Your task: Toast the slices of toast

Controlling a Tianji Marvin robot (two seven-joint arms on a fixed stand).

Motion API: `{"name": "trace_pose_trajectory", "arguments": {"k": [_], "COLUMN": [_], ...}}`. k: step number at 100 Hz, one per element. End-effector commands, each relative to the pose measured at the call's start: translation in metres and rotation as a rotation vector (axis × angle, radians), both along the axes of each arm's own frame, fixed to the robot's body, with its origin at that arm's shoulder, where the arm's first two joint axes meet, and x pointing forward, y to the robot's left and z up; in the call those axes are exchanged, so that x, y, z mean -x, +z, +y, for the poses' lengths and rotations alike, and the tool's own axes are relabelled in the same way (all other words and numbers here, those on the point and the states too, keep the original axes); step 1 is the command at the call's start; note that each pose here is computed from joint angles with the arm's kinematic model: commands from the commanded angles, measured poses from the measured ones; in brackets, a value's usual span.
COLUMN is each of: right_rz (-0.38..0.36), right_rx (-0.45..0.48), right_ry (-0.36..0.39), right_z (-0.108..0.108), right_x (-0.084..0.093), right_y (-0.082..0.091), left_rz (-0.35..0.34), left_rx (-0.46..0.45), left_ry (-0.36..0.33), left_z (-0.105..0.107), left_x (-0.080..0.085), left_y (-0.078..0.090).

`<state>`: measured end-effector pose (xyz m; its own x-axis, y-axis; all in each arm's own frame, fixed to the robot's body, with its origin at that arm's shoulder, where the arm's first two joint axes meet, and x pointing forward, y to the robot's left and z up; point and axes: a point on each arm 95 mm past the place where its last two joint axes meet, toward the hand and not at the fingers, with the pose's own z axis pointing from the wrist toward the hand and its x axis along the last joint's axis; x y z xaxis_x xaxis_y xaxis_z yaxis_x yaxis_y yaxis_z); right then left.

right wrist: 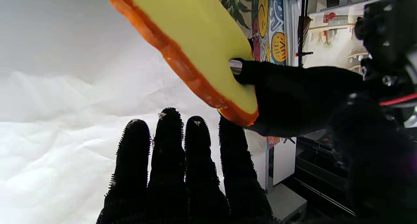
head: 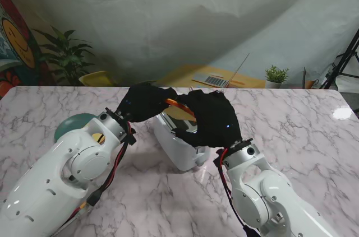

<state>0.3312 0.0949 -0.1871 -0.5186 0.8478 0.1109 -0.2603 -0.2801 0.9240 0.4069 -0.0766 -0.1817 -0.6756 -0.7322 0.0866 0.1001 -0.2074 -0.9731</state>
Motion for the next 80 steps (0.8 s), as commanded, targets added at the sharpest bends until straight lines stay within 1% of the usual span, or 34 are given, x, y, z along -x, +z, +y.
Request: {"name": "trace_pose_trajectory", "arguments": {"k": [1, 15, 34, 63, 80], "right_rz": [0.022, 0.034, 0.048, 0.056, 0.041], "right_rx": [0.013, 0.025, 0.018, 0.004, 0.003], "right_ry": [-0.015, -0.029, -0.051, -0.070, -0.080], "right_z": [-0.002, -0.004, -0.004, 0.006, 0.012], "right_x": [-0.005, -0.012, -0.018, -0.027, -0.034], "right_y": [-0.006, -0.008, -0.010, -0.011, -0.008], "left_rz": [0.024, 0.064, 0.087, 0.103, 0.100], "left_rx": [-0.009, -0.016, -0.020, -0.052, -0.036], "left_ry": [0.003, -0.009, -0.026, -0.064, -0.064], "left_z": [-0.003, -0.010, -0.016, -0.024, -0.026], "left_x": [-0.006, -0.010, -0.008, 0.000, 0.000], "left_y": [-0.002, -0.004, -0.008, -0.009, -0.011]}}
